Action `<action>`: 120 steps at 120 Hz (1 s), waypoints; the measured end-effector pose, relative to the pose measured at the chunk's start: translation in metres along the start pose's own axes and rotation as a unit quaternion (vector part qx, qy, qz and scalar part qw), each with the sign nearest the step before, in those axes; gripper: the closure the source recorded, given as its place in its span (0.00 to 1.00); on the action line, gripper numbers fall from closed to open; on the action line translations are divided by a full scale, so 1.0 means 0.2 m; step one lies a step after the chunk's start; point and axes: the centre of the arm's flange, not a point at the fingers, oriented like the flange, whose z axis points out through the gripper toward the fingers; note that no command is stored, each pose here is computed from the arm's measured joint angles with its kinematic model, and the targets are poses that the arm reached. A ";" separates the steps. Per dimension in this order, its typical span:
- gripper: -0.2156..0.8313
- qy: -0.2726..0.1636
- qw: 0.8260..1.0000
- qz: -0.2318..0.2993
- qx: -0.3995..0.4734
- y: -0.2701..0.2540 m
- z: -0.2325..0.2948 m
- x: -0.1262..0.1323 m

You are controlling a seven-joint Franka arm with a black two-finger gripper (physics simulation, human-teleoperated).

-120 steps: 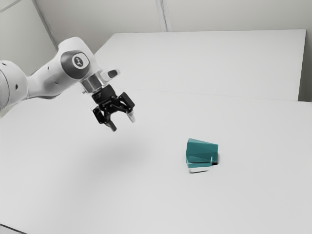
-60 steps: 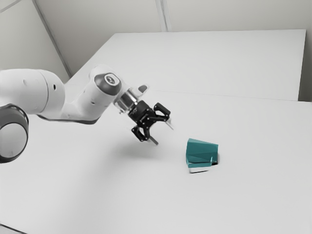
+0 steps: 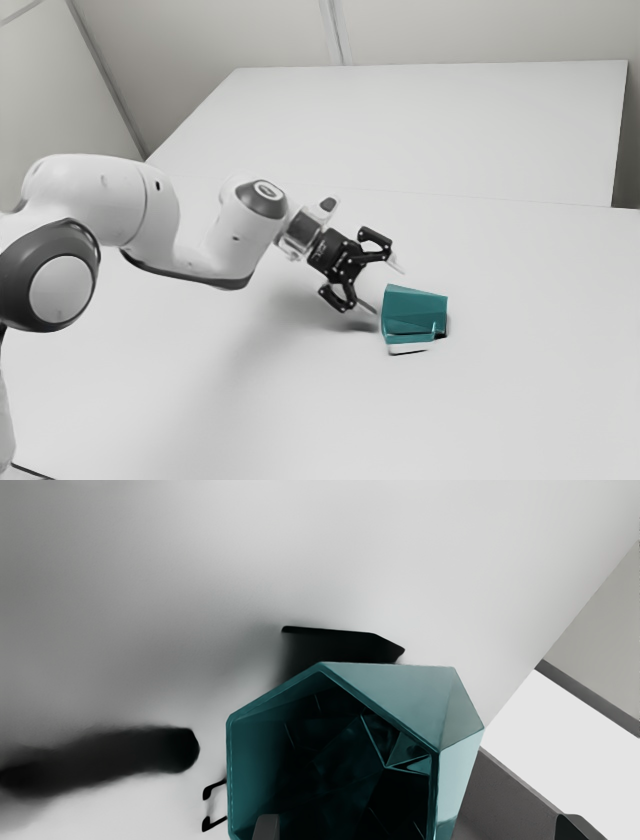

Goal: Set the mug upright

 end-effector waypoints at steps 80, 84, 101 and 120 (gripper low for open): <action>0.80 0.017 0.999 -0.015 -0.028 0.05 0.11 0.03; 0.82 0.018 0.999 -0.015 -0.028 0.05 0.11 0.03; 0.90 0.025 0.999 0.003 -0.026 0.13 0.08 0.02; 0.93 0.030 0.999 0.016 -0.020 0.17 0.08 0.02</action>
